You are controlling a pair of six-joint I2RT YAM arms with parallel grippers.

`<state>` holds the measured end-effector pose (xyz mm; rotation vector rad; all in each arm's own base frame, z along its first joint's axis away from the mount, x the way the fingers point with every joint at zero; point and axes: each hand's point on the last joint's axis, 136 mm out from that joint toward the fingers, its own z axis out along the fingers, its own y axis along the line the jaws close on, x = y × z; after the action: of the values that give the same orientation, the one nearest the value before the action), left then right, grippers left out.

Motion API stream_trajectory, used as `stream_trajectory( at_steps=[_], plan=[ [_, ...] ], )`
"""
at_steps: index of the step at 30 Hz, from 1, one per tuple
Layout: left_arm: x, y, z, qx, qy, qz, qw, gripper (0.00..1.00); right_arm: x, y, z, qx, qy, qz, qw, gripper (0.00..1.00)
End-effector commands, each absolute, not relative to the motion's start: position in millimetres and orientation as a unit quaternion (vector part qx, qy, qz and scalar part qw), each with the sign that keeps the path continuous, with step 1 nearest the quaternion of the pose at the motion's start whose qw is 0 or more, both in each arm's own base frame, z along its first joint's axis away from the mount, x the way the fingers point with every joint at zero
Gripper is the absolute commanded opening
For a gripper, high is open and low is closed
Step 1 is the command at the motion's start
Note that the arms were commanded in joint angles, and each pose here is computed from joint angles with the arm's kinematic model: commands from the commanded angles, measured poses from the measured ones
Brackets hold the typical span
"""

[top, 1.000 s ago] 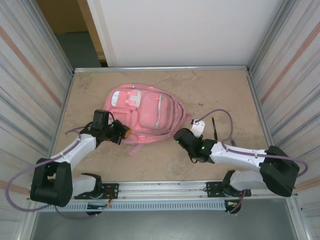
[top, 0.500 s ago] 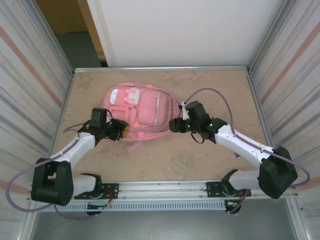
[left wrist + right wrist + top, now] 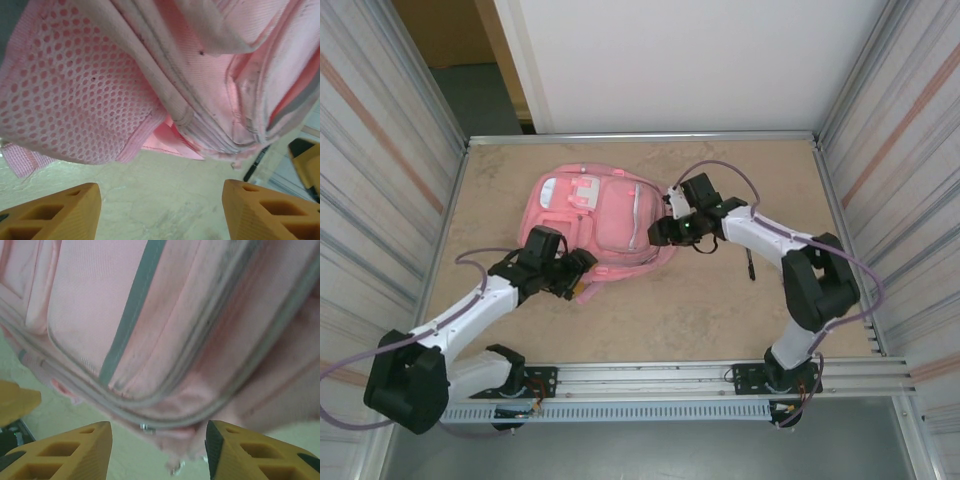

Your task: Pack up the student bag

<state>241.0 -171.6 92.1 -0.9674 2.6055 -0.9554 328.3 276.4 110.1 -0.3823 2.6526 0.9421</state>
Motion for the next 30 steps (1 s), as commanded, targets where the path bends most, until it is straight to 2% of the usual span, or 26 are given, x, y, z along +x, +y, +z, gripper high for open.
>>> stream_trajectory(
  at_steps=[1,5,13,16,19,30],
  plan=[
    [264,-166,95,-0.338,0.883,-0.289,0.152,0.65,337,289,106,-0.146,0.915,0.352,0.133,0.52],
    [279,-159,81,-0.356,0.879,-0.275,0.159,0.62,344,301,95,-0.118,0.911,0.379,0.113,0.50],
    [314,-135,81,-0.342,0.877,-0.302,0.149,0.60,302,351,115,-0.146,0.872,0.461,0.077,0.12],
    [320,-126,87,-0.337,0.877,-0.309,0.149,0.60,297,368,132,-0.146,0.858,0.483,0.093,0.05],
    [317,-124,98,-0.335,0.874,-0.317,0.152,0.61,295,381,152,-0.139,0.848,0.499,0.116,0.00],
    [262,-132,124,-0.319,0.873,-0.330,0.165,0.63,291,402,212,-0.133,0.805,0.560,0.140,0.00]
  ],
)
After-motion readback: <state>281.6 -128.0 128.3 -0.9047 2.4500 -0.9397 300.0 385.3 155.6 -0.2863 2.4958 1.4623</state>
